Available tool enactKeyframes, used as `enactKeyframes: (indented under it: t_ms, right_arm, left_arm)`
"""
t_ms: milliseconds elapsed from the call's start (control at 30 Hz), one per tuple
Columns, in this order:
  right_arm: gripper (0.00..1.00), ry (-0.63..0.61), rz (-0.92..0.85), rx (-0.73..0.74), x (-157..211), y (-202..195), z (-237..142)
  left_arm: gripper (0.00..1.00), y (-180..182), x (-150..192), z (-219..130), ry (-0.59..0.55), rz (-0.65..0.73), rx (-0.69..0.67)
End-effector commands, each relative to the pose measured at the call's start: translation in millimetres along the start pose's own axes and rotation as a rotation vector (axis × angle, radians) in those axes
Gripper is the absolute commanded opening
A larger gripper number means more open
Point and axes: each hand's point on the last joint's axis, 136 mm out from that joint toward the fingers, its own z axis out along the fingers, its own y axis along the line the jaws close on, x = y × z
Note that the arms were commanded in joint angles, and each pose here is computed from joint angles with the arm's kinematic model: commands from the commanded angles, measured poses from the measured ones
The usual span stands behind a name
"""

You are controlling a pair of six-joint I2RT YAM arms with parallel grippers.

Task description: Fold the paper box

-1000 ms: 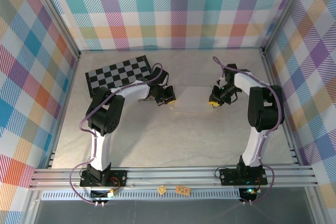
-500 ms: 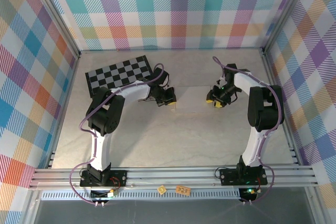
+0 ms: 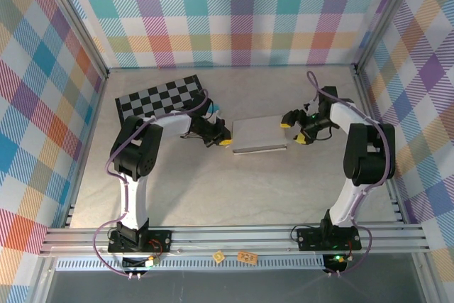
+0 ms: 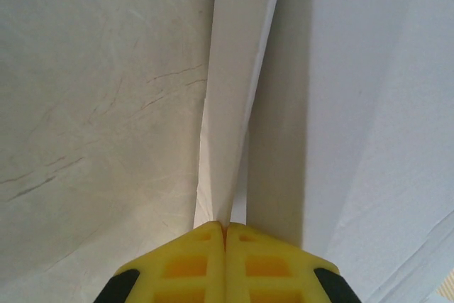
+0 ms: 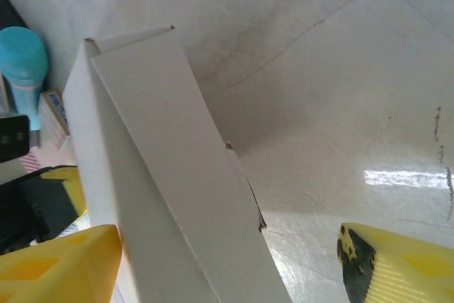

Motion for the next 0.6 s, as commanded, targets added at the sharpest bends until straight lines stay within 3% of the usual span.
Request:
enactKeyframes:
  t_ms: [0,300,567]
  right_arm:
    - [0.81,0.018,-0.007,-0.158,1.7,22.5,0.9]
    - [0.79,0.072,0.036,-0.270,18.4,15.5,20.0]
    - [0.60,0.054,0.128,-0.308,9.7,20.8,24.4]
  left_arm:
    - [0.00,3.0,5.1,-2.1,0.033,-0.049,0.005]
    - [0.00,1.6,2.3,-1.3,0.034,-0.055,0.005]
    - [0.00,-3.1,-3.6,-1.0,0.025,-0.059,0.021]
